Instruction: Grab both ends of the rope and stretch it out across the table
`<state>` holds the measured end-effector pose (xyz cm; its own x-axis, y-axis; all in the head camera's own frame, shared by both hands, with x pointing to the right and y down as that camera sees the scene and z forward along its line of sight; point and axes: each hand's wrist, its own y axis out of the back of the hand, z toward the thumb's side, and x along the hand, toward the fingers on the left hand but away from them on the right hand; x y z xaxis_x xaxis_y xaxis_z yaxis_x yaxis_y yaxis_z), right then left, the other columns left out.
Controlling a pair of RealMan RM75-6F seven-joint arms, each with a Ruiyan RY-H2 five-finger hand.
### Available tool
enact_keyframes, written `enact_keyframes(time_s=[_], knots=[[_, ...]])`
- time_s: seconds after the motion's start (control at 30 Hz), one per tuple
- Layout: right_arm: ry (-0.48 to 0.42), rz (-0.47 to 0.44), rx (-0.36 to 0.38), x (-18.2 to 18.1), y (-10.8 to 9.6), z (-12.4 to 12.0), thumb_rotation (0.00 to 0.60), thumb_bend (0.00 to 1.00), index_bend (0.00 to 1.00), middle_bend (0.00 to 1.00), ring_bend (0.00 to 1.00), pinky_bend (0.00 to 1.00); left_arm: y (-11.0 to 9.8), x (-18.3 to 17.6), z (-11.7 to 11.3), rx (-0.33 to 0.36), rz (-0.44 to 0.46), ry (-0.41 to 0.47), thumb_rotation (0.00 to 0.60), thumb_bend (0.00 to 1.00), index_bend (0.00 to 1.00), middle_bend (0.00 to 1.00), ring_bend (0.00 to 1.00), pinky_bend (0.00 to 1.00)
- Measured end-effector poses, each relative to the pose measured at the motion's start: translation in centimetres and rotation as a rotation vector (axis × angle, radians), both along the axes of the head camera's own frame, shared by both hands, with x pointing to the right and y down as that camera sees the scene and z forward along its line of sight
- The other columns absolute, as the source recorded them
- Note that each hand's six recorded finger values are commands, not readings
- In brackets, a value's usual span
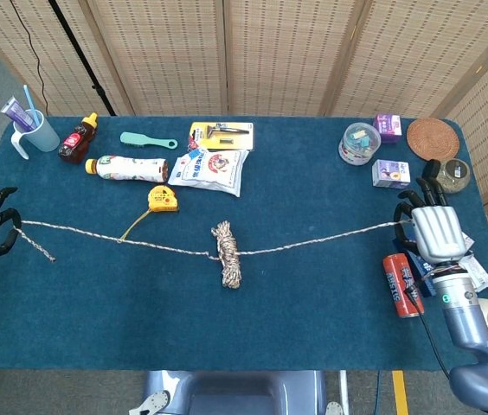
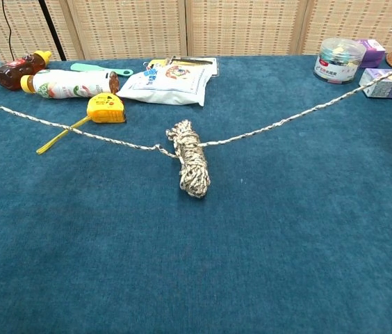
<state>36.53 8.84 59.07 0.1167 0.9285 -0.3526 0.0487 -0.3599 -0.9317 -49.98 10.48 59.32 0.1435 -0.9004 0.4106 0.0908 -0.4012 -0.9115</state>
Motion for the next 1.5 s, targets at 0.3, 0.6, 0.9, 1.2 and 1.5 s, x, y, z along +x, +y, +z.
enact_keyframes(time_s=[0.3, 0.6, 0.9, 1.2, 1.5], knots=[[-0.089, -0.045, -0.015, -2.9, 0.3, -0.5, 0.600, 0.54, 0.61, 0.29, 0.08, 0.00, -0.4, 4.5, 0.2, -0.003, 0.083, 0.094, 0.600, 0.47, 0.63, 0.17, 0.02, 0.00], [-0.190, -0.140, -0.047, -7.6, 0.8, -1.0, 0.600, 0.55, 0.56, 0.26, 0.07, 0.00, -0.3, 10.9, 0.2, -0.019, 0.208, 0.188, 0.600, 0.46, 0.59, 0.17, 0.02, 0.00], [-0.176, -0.238, -0.111, -11.2, 1.5, -0.3, 0.434, 0.27, 0.01, 0.00, 0.00, 0.00, 0.6, 14.9, 0.5, -0.099, 0.276, 0.218, 0.600, 0.25, 0.00, 0.00, 0.00, 0.00], [-0.148, -0.220, -0.084, -10.6, 1.2, -1.0, 0.384, 0.24, 0.00, 0.00, 0.00, 0.00, 0.6, 14.3, -0.4, -0.136, 0.239, 0.186, 0.600, 0.22, 0.00, 0.00, 0.00, 0.00], [-0.146, -0.096, -0.014, -5.6, 1.0, -2.6, 0.600, 0.24, 0.08, 0.00, 0.00, 0.00, 1.3, 9.0, -1.9, -0.128, 0.063, 0.129, 0.600, 0.22, 0.03, 0.00, 0.00, 0.00]])
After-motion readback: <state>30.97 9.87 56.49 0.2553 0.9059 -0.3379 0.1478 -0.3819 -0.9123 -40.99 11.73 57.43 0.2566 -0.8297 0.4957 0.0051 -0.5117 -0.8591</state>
